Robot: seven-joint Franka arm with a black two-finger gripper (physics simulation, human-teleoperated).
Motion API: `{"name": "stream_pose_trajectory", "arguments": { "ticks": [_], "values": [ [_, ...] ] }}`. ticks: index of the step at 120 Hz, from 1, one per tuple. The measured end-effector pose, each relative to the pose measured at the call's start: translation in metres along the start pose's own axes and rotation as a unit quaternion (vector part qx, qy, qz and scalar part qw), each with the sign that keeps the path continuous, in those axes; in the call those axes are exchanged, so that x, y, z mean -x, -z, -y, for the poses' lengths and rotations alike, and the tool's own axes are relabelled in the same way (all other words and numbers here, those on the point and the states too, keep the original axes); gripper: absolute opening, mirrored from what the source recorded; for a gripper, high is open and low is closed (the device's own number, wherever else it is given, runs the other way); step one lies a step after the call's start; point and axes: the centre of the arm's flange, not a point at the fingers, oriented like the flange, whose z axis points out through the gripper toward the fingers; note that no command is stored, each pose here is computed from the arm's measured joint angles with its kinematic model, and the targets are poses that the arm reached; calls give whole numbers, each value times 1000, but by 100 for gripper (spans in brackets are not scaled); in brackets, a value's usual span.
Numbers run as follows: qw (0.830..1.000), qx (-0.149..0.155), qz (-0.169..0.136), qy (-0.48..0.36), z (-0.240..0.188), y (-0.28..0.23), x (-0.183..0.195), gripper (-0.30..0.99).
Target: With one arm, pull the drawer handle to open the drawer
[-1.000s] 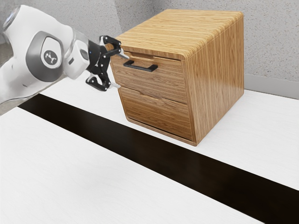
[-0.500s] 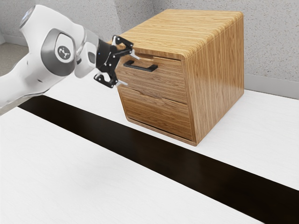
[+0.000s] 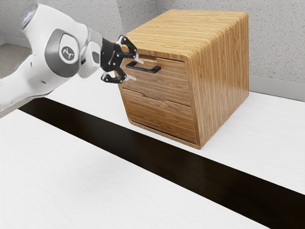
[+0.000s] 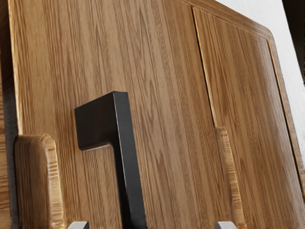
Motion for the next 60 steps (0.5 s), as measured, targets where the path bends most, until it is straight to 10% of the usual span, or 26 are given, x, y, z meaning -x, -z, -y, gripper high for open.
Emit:
{"name": "stream_pose_trajectory", "arguments": {
  "ticks": [60],
  "values": [
    [999,13,20,35,-11,-24,11,26]
  ]
}}
